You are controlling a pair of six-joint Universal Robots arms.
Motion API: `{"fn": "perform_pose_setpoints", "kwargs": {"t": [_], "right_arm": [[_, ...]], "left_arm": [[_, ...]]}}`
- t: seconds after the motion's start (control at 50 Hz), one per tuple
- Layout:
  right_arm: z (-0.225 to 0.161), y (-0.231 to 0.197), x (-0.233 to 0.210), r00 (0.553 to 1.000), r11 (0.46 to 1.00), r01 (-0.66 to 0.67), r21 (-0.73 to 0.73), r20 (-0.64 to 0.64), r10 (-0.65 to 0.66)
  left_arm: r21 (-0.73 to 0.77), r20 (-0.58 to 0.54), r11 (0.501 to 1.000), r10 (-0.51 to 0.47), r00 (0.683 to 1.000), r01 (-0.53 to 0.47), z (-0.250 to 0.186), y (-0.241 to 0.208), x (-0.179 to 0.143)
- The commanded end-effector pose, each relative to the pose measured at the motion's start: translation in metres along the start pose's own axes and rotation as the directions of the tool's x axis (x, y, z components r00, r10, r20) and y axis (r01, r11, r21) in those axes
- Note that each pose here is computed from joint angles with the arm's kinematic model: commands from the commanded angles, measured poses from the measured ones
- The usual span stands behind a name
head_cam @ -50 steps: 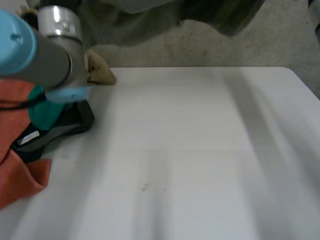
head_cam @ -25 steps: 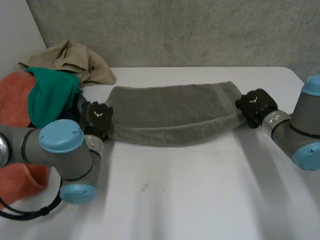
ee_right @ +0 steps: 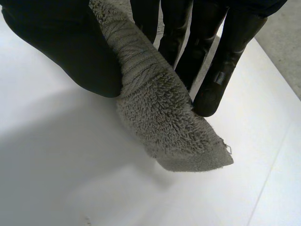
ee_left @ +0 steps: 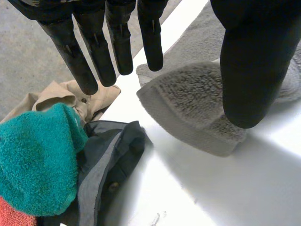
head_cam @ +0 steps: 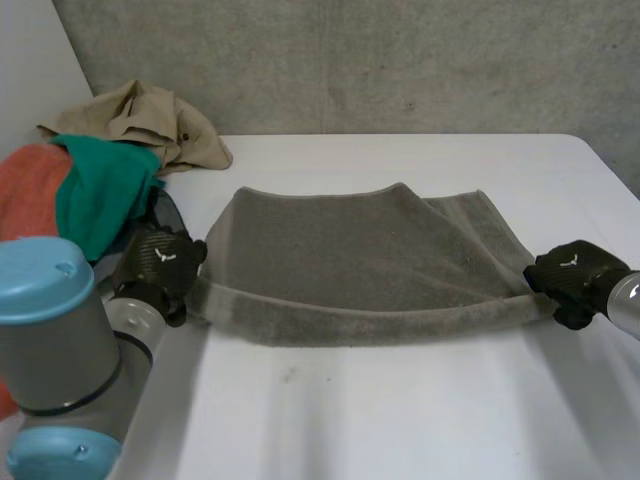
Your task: Fold the laundry.
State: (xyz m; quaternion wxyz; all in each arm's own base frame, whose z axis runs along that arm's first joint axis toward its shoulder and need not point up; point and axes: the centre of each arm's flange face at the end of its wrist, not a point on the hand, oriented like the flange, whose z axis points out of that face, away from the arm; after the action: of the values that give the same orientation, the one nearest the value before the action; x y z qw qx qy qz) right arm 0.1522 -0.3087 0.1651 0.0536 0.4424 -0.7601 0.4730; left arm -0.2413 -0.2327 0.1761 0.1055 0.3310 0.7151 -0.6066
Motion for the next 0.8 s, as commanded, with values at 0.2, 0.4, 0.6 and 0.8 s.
{"fn": "perform_pose_setpoints", "kwargs": {"t": [0.2, 0.4, 0.6, 0.8], "right_arm": [[0.006, 0.004, -0.003, 1.0, 0.999, 0.011, 0.035, -0.025, -0.01], [0.007, 0.004, -0.002, 1.0, 0.999, 0.011, 0.04, -0.02, -0.01], [0.008, 0.005, -0.003, 1.0, 0.999, 0.014, 0.037, -0.016, -0.013], [0.009, 0.009, 0.006, 0.999, 1.0, 0.012, 0.029, -0.037, -0.01]], "left_arm": [[-0.095, -0.155, 0.976, -0.209, 0.966, 0.196, 0.022, -0.002, -0.003], [-0.14, -0.193, 0.968, -0.234, 0.953, 0.209, 0.033, -0.024, -0.01], [-0.302, -0.148, 0.932, -0.256, 0.955, 0.202, 0.051, -0.008, -0.003], [-0.32, -0.133, 0.928, -0.244, 0.961, 0.192, 0.053, -0.009, 0.001]]}}
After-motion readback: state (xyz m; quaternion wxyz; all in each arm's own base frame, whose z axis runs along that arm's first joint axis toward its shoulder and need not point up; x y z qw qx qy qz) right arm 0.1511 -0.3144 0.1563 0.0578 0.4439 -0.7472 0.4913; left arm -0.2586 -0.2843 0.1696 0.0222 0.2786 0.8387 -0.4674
